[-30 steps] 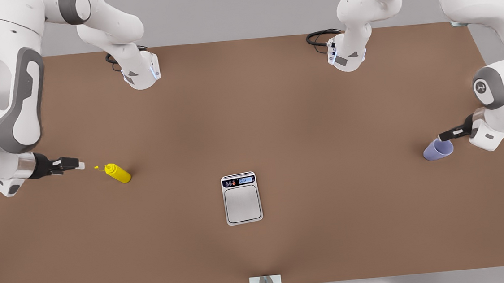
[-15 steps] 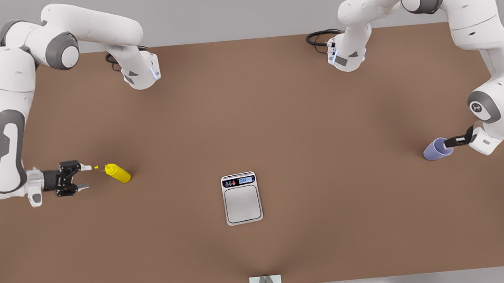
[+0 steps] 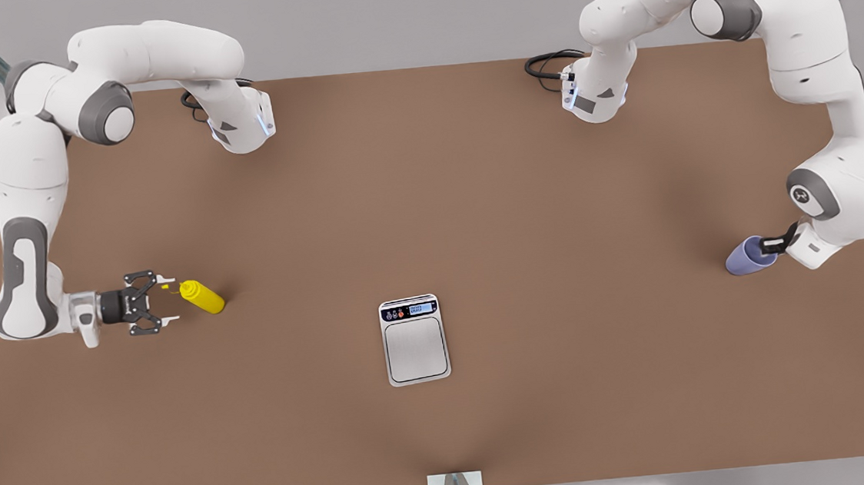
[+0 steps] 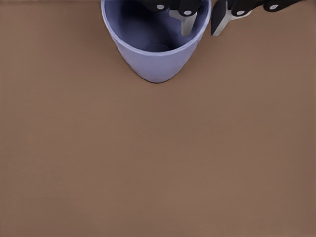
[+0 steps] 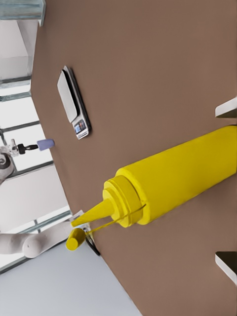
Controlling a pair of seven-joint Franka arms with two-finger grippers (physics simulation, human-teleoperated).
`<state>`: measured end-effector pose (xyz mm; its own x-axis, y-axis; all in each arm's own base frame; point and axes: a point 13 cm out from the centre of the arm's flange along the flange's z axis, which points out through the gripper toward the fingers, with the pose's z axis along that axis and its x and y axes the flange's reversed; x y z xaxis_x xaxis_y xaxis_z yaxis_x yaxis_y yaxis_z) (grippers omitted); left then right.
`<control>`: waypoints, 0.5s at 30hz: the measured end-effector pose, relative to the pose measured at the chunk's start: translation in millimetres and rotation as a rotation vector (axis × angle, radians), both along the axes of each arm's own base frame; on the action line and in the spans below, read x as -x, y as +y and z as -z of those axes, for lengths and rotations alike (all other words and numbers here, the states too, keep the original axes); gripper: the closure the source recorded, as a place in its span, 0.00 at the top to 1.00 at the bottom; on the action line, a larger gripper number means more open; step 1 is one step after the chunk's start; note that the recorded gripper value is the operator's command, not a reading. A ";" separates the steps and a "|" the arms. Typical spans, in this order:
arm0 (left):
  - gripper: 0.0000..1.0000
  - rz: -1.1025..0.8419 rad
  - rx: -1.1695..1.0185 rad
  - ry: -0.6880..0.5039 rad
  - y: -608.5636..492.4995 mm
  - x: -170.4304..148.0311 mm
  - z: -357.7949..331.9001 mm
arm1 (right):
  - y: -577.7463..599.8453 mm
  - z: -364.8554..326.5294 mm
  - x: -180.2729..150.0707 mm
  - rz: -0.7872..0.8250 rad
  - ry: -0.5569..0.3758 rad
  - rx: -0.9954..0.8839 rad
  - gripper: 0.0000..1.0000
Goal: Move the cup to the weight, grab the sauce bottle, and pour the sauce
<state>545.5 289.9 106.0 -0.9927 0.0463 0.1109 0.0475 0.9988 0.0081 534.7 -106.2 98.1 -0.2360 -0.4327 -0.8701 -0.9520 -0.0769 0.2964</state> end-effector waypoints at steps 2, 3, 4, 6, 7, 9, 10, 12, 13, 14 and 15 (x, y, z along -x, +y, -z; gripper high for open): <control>0.21 0.016 0.007 0.001 -8.2 -3.3 -0.2 | 7.3 0.9 -1.8 -0.017 -0.058 -0.037 1.00; 0.21 0.027 0.012 0.002 -15.7 -6.3 -1.0 | 13.6 4.2 -1.8 -0.028 -0.080 -0.058 1.00; 0.21 0.039 0.015 0.003 -23.8 -11.5 -3.4 | 19.6 8.4 -1.3 -0.036 -0.099 -0.079 1.00; 0.21 0.074 0.013 -0.021 -40.7 -41.4 -26.0 | 26.0 10.9 -1.6 -0.050 -0.143 -0.108 1.00; 0.21 0.111 0.019 -0.058 -62.4 -72.5 -51.1 | 27.5 10.8 -2.1 -0.056 -0.166 -0.118 1.00; 0.21 0.222 0.046 -0.124 -146.8 -132.4 -102.1 | 31.5 10.6 -2.8 -0.070 -0.207 -0.136 1.00; 0.21 0.302 0.053 -0.126 -216.2 -149.1 -115.4 | 33.2 10.7 -2.3 -0.077 -0.224 -0.145 1.00; 0.21 0.460 0.068 -0.113 -382.4 -157.4 -123.7 | 35.7 11.6 -0.1 -0.087 -0.254 -0.160 1.00; 0.21 0.513 0.074 -0.114 -459.6 -153.6 -128.0 | 36.4 12.2 1.2 -0.092 -0.266 -0.166 1.00; 0.21 0.538 0.078 -0.117 -520.7 -146.6 -131.9 | 36.8 12.8 2.4 -0.096 -0.279 -0.171 1.00; 0.21 0.538 0.081 -0.121 -567.7 -141.0 -132.8 | 36.7 13.7 4.2 -0.098 -0.290 -0.177 1.00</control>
<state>686.5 -277.8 238.8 -0.8320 0.5541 -0.0278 0.5547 0.8315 -0.0306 530.6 -69.5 84.4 0.0667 -0.2774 -0.9584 -0.9801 -0.1984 -0.0108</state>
